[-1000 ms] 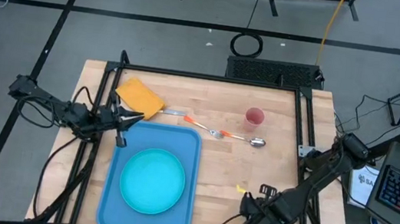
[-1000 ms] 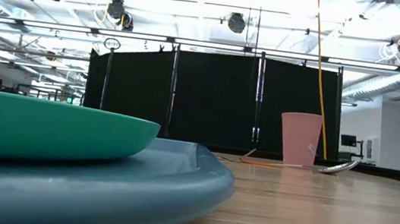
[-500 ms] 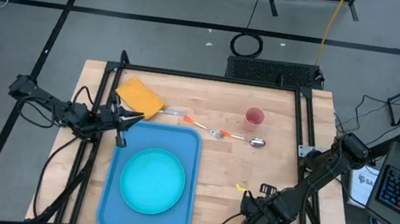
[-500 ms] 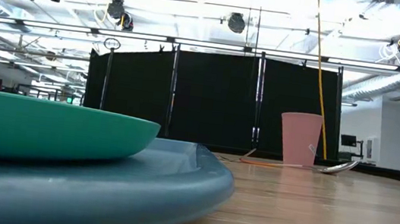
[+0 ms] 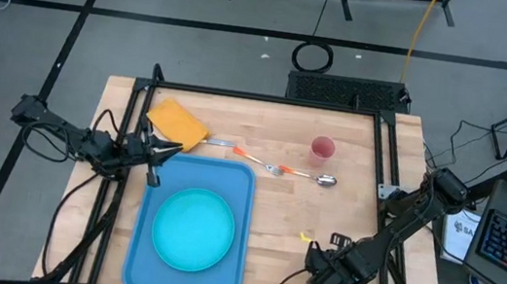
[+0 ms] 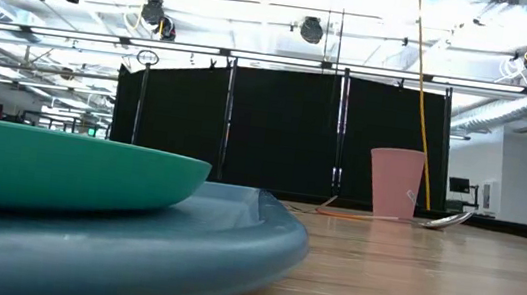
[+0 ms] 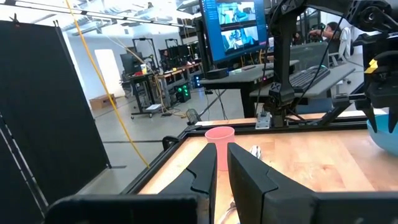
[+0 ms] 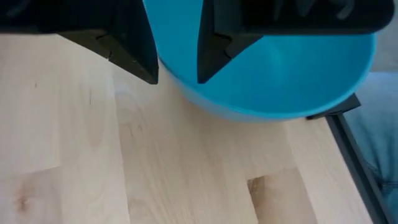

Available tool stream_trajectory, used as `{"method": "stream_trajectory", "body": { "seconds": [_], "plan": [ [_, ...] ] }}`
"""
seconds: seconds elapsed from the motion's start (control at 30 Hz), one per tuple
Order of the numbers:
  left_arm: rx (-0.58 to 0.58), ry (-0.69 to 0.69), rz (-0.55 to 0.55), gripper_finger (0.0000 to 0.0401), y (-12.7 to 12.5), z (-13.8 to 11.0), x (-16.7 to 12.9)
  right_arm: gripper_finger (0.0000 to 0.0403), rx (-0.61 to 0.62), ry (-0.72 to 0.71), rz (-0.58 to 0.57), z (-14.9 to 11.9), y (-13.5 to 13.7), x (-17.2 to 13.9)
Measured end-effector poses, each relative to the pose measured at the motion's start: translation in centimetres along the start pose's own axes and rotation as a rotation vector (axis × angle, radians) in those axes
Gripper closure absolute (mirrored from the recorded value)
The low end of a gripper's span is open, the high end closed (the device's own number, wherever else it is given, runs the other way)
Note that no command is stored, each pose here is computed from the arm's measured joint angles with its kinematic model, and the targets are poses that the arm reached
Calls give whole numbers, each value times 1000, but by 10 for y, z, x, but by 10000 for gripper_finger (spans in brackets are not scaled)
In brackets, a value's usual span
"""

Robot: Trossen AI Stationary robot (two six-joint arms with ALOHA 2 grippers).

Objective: Set up tray
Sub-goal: Put the blue bowl on top of the green plate

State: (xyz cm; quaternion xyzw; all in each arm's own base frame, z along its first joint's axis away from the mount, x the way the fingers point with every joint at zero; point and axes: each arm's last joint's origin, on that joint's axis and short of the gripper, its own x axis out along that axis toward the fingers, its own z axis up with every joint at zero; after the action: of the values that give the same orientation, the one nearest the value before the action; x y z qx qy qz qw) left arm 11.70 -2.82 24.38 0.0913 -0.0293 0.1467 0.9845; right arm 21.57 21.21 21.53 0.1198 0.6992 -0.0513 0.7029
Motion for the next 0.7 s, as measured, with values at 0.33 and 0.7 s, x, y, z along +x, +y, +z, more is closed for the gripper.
{"method": "stream_trajectory", "body": {
  "seconds": [0.33,0.7],
  "plan": [
    [7,12,-3,357,0,-1,0,313,56,57,52,2,-7,16],
    [9,13,-3,357,0,-1,0,398,168,-8,113,25,-22,1]
  ]
}}
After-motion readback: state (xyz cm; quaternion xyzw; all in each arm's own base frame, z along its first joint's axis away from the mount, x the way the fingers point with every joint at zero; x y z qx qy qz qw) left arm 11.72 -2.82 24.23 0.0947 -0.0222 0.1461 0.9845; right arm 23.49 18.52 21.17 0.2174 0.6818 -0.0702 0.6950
